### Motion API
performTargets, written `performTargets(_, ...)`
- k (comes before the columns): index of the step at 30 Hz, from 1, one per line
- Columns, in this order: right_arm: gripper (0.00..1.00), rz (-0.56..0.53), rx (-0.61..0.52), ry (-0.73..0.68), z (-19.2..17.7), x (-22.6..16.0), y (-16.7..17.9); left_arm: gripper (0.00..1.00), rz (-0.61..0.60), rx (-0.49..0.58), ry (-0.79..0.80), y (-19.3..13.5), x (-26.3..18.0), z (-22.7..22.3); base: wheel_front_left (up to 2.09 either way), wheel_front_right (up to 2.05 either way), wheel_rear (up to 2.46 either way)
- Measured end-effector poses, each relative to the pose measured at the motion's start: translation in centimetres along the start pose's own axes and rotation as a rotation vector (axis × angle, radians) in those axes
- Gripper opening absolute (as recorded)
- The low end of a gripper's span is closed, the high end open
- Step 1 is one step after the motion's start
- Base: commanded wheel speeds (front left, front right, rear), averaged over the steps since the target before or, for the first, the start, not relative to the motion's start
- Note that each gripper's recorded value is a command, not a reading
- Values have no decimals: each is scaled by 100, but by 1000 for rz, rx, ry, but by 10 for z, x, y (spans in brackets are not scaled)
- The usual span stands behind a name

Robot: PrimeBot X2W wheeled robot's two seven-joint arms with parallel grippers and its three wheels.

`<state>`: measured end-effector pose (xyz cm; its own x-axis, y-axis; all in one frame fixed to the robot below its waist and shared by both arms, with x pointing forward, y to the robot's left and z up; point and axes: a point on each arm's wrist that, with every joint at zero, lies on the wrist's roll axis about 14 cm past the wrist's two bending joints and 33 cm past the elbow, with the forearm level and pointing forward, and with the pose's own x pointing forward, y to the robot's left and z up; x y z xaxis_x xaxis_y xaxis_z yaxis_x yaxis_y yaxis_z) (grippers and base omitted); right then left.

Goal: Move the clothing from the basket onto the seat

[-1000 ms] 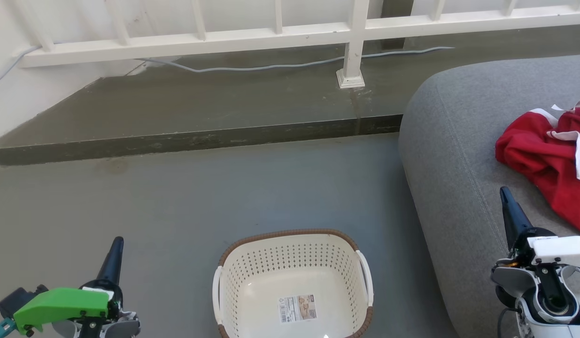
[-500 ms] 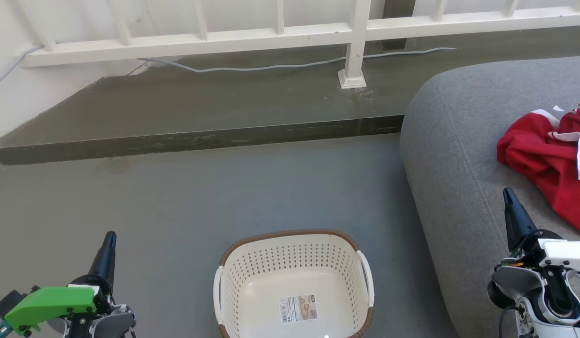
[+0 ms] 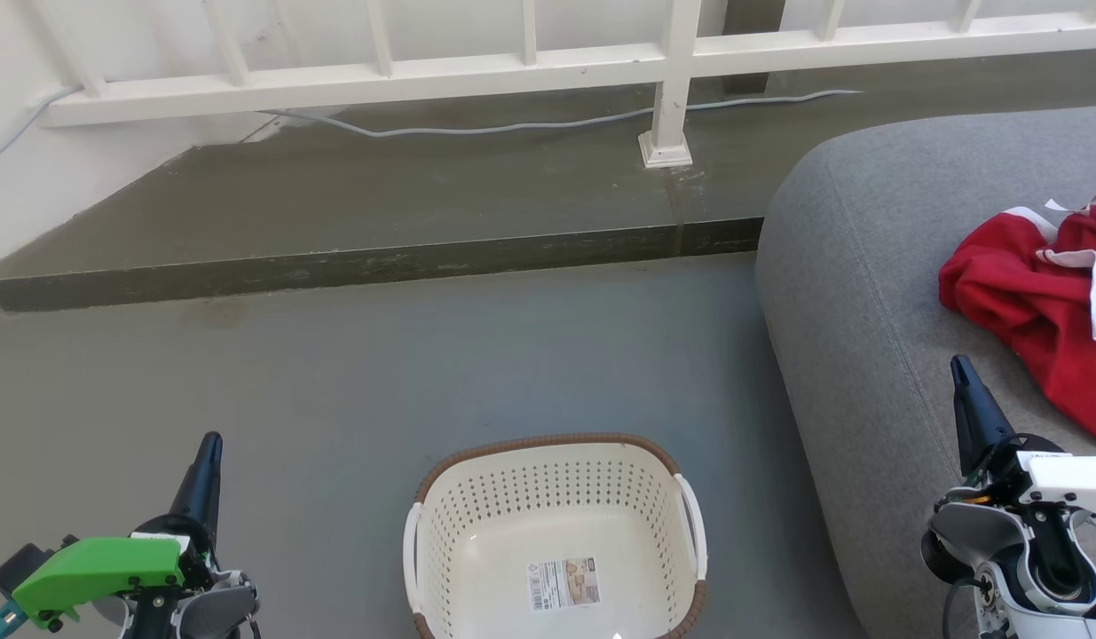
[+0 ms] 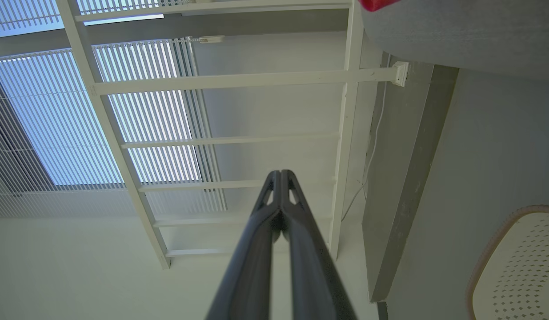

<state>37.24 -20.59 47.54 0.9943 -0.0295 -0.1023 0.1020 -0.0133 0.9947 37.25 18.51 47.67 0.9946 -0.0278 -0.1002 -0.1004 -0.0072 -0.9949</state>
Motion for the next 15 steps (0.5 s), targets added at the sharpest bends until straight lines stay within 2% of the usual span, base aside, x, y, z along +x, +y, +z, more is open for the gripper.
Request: performTargets(15, 0, 0, 0, 0, 0, 0, 0, 0, 8, -1, -2, 3, 0, 0, 0, 0, 0)
